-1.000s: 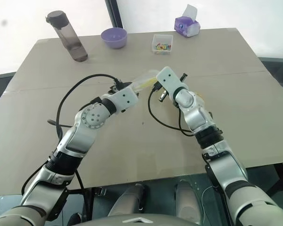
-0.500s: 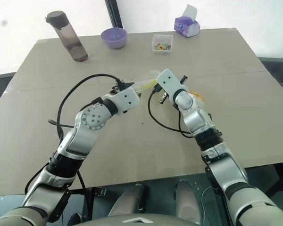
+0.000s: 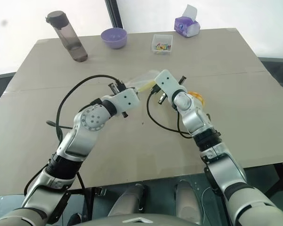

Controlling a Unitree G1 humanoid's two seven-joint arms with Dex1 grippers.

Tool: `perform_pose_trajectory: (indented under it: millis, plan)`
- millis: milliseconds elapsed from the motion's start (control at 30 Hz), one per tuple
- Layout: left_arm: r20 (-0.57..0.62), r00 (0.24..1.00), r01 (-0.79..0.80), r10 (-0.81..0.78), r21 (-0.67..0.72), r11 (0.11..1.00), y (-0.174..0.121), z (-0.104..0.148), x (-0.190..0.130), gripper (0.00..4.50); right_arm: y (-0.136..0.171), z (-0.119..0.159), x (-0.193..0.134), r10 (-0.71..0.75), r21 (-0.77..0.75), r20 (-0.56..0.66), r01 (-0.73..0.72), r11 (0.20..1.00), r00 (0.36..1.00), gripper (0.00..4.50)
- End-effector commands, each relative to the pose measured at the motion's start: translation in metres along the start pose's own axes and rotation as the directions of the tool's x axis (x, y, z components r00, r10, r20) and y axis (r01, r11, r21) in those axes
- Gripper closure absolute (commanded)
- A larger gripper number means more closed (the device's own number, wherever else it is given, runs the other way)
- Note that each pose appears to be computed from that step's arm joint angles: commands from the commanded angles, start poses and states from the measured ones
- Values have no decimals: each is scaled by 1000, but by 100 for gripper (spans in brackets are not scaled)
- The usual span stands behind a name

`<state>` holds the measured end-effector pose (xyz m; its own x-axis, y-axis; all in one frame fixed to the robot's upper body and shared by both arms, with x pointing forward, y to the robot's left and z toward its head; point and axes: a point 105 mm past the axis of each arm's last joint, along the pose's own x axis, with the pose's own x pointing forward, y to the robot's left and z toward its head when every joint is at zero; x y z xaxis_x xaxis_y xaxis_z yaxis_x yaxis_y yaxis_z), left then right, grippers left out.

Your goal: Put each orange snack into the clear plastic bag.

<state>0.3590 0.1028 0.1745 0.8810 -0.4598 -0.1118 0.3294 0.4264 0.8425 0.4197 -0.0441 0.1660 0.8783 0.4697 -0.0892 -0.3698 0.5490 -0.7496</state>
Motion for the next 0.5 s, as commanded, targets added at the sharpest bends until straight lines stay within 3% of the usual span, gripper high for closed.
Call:
perform_pose_trajectory:
  millis: [33,167,267,333,400,467,500]
  plan:
    - [8,999,-54,54,23,998,14,5,-6,449,-4,11,-2,-31,-2,41,31,1000,999,450]
    - [-6,998,-58,58,25,998,13,2,-5,449,-4,9,-3,-34,53,31,33,998,999,450]
    - [-8,998,-60,60,24,998,13,2,-4,450,-10,9,-7,-64,89,43,60,994,997,353]
    - [-8,998,-62,62,23,998,13,1,-3,450,-11,9,-9,-58,58,47,55,997,997,265]
    - [-8,998,-64,64,20,998,13,1,-2,450,-13,5,-13,-54,15,35,54,998,998,149]
    - [-8,998,-64,65,18,998,12,0,-2,450,-13,2,-18,-28,20,27,27,999,999,69]
    - [-7,998,-64,64,16,998,12,0,-2,450,-14,2,-22,-21,44,29,19,999,999,69]
